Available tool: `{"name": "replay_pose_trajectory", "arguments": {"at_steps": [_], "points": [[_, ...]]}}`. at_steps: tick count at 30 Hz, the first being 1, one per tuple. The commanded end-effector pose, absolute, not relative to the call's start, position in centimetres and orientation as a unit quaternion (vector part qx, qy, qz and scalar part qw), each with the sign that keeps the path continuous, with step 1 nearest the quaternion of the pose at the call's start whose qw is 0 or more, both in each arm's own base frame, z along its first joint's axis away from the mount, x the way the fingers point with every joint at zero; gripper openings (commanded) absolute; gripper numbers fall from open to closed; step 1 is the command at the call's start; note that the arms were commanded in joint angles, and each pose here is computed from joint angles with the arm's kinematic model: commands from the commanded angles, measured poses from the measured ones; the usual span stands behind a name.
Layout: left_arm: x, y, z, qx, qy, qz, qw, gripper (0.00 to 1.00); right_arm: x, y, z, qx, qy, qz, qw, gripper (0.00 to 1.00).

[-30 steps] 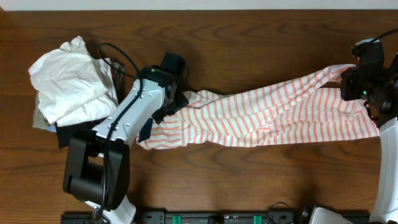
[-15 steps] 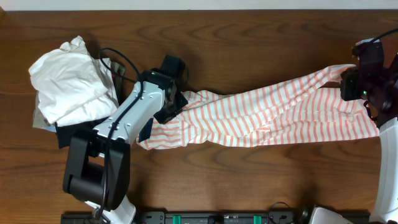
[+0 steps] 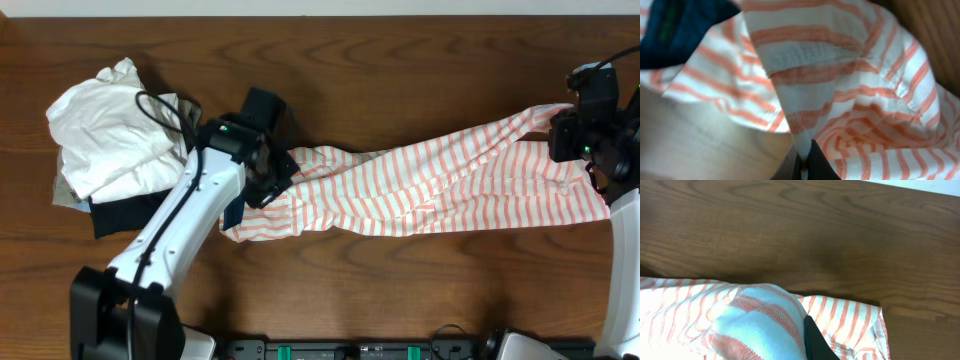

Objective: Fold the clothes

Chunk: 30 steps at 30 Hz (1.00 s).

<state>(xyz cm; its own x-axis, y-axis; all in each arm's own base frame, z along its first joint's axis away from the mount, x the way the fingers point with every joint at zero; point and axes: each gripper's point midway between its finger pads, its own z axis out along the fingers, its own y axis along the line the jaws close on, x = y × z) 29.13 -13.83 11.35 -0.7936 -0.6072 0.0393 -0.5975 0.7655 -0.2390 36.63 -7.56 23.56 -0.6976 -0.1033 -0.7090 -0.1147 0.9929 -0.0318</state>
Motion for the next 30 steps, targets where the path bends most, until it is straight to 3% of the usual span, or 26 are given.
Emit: {"name": "replay_pose_trajectory", "arguments": {"at_steps": [1,18,30], "points": [[27.6,-14.0,11.5,-0.338,0.935,-0.111,-0.002,0.06,36.8,-7.8,23.8,-0.051,0.921,0.005,0.386,0.07],[22.7,-13.6,7.9,-0.324,0.942,-0.052,-0.064,0.06,36.4,-11.0,23.8,0.011,0.925,-0.056,0.375,0.06],[23.7,-13.0,6.5,-0.323,0.945,-0.045,-0.030,0.06,35.8,-12.5,23.1,0.043,0.930,-0.090,0.354,0.06]]}}
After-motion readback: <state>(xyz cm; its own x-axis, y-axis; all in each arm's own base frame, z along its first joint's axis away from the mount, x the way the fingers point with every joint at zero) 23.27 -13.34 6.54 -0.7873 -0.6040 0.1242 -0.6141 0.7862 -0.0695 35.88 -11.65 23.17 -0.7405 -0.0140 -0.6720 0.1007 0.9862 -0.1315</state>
